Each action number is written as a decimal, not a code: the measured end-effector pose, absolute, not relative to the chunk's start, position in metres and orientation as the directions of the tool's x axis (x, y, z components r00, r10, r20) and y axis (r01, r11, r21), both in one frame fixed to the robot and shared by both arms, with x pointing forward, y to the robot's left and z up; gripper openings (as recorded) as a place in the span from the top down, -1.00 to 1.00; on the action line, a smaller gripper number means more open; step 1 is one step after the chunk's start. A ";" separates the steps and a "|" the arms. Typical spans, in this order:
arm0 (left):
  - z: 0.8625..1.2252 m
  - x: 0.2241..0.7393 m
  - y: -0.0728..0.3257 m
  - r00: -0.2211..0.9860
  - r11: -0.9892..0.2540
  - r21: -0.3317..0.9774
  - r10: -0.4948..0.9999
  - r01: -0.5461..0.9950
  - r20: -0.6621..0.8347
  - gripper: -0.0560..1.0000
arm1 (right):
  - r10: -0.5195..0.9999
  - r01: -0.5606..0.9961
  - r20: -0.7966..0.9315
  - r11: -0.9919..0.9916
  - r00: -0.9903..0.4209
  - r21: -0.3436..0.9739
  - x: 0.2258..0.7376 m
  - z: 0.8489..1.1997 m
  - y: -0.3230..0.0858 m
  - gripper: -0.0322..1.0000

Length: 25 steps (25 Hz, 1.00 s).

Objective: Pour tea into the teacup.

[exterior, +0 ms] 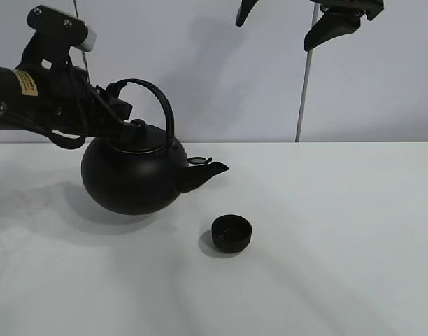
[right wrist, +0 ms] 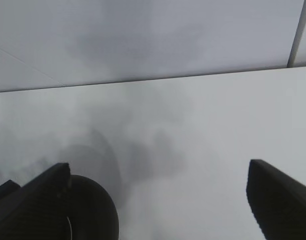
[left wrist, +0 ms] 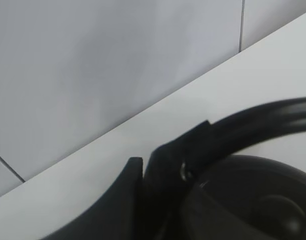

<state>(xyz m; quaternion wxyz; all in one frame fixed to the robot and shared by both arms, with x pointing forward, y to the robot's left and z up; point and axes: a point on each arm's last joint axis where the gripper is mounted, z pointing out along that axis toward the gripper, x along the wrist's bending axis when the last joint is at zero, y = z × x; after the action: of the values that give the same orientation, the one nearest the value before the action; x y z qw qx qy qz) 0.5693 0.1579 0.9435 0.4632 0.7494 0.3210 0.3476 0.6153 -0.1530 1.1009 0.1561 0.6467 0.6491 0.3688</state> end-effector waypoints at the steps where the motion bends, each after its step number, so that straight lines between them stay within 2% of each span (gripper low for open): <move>1: 0.944 0.570 0.157 0.550 -0.367 0.917 0.804 0.158 0.226 0.70 | 0.955 0.724 0.274 -0.108 -0.115 0.681 0.615 1.101 -0.153 -0.33; 25: 0.938 0.573 0.150 0.567 -0.409 0.894 0.787 0.182 0.244 0.70 | 0.955 0.723 0.275 -0.109 -0.115 0.682 0.615 1.101 -0.153 -0.33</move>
<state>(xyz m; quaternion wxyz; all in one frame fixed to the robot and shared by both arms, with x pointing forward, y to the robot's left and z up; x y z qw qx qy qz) 0.5726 0.1497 0.9381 0.4425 0.7665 0.3161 0.3417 0.6154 -0.1529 1.1011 0.1565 0.6464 0.6488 0.3697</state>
